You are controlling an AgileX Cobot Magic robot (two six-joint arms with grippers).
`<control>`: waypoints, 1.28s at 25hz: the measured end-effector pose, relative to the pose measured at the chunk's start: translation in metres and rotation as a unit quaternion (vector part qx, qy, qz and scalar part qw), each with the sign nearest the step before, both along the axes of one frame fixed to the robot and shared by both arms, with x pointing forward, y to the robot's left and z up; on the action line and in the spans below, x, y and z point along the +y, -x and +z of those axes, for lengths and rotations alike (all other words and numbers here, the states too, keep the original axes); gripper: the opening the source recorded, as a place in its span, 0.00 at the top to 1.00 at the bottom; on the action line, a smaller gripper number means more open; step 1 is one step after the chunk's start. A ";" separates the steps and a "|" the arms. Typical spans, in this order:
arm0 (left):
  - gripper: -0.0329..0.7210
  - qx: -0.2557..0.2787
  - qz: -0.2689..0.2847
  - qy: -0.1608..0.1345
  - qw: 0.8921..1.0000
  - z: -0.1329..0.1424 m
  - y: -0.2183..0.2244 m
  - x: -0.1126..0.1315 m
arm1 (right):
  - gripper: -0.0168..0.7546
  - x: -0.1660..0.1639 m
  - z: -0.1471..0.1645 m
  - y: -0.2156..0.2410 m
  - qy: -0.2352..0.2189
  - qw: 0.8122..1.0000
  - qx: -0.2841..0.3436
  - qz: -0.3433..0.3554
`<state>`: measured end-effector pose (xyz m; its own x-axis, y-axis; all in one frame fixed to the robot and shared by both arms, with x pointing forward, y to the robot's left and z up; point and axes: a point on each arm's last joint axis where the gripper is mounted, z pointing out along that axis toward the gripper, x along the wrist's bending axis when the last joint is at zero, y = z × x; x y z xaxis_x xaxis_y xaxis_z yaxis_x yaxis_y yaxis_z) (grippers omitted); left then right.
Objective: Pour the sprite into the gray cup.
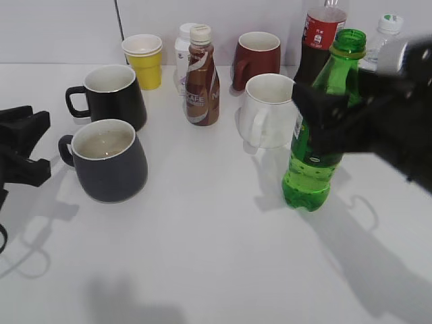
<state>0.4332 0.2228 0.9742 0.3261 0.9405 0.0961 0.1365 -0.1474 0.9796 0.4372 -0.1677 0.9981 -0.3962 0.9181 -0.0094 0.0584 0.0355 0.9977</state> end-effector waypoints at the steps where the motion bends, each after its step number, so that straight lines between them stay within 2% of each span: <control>1: 0.70 0.000 -0.001 0.001 1.000 0.002 0.001 0.000 | 0.20 0.000 0.008 0.001 0.000 1.000 -0.004 0.003; 7: 0.69 0.031 -0.020 0.007 0.999 0.034 0.008 -0.001 | 0.20 0.000 0.065 0.008 0.018 0.999 -0.041 0.029; 13: 0.64 0.027 -0.054 0.004 0.998 0.097 0.028 0.002 | 0.20 -0.012 0.123 0.032 0.037 0.993 -0.095 0.064; 15: 0.64 0.015 -0.063 -0.002 0.998 0.119 0.046 0.009 | 0.20 -0.017 0.133 0.044 0.039 0.991 -0.096 0.084; 17: 0.63 0.013 -0.070 -0.015 0.997 0.134 0.062 0.015 | 0.20 -0.024 0.139 0.059 0.042 0.989 -0.092 0.106; 20: 0.63 0.033 -0.072 -0.050 0.996 0.137 0.086 0.028 | 0.20 -0.033 0.142 0.081 0.067 0.984 -0.081 0.147; 23: 0.63 0.041 -0.056 -0.068 0.995 0.138 0.109 0.042 | 0.20 -0.037 0.133 0.098 0.107 0.975 -0.035 0.194; 25: 0.63 0.060 -0.044 -0.074 0.994 0.135 0.121 0.050 | 0.20 -0.040 0.120 0.105 0.141 0.965 0.039 0.216; 27: 0.63 0.087 -0.024 -0.086 0.992 0.129 0.134 0.058 | 0.21 -0.049 0.109 0.108 0.175 0.957 0.139 0.188; 29: 0.63 0.104 -0.004 -0.091 0.990 0.125 0.147 0.065 | 0.21 -0.067 0.105 0.110 0.228 0.941 0.221 0.121; 31: 0.62 0.115 0.019 -0.085 0.990 0.121 0.161 0.071 | 0.21 -0.083 0.113 0.119 0.234 0.936 0.251 0.078; 32: 0.62 0.121 0.031 -0.075 0.989 0.120 0.167 0.073 | 0.21 -0.089 0.117 0.127 0.215 0.940 0.255 0.074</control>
<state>0.2661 0.2960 1.0939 0.2987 0.9405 0.1622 0.3777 -0.2726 0.8849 0.3103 -0.2566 1.1155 -0.5735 0.8071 -0.1405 0.4880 0.4743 0.7328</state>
